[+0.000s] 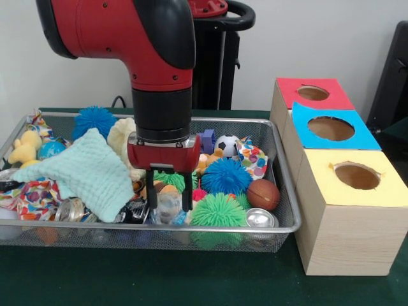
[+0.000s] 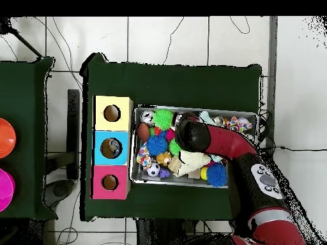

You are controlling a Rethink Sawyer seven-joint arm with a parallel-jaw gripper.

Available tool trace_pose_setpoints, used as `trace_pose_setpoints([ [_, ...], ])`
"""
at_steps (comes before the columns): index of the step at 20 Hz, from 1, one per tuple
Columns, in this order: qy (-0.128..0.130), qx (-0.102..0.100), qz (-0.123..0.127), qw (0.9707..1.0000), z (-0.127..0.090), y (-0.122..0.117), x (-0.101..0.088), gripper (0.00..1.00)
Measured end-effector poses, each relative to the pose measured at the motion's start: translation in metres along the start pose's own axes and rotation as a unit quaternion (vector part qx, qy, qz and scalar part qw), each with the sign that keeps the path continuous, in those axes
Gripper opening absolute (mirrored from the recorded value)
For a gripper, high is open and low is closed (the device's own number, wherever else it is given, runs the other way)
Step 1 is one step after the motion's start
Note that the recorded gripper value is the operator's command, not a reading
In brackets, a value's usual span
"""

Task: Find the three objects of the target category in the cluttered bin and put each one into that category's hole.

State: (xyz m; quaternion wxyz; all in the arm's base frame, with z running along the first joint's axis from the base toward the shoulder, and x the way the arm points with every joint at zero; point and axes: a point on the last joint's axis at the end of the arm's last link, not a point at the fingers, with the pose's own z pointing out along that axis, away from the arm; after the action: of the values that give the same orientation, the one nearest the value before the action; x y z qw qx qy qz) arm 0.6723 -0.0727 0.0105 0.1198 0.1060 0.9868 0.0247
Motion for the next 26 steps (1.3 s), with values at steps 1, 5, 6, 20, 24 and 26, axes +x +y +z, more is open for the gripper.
trace_pose_setpoints([
  [1, -0.001, 0.0, 0.0, 1.0, 0.001, 0.0, 0.0, 1.0],
  [5, -0.005, 0.001, -0.001, 1.0, 0.005, 0.001, -0.004, 1.0],
  [6, -0.006, 0.001, -0.001, 1.0, 0.006, 0.001, -0.004, 1.0],
  [20, -0.01, 0.012, -0.013, 0.9998, 0.009, 0.007, -0.004, 0.0],
  [24, -0.013, 0.013, -0.014, 0.9997, 0.004, 0.007, -0.006, 0.0],
  [26, -0.014, 0.013, -0.014, 0.9997, 0.001, 0.007, -0.006, 0.0],
])
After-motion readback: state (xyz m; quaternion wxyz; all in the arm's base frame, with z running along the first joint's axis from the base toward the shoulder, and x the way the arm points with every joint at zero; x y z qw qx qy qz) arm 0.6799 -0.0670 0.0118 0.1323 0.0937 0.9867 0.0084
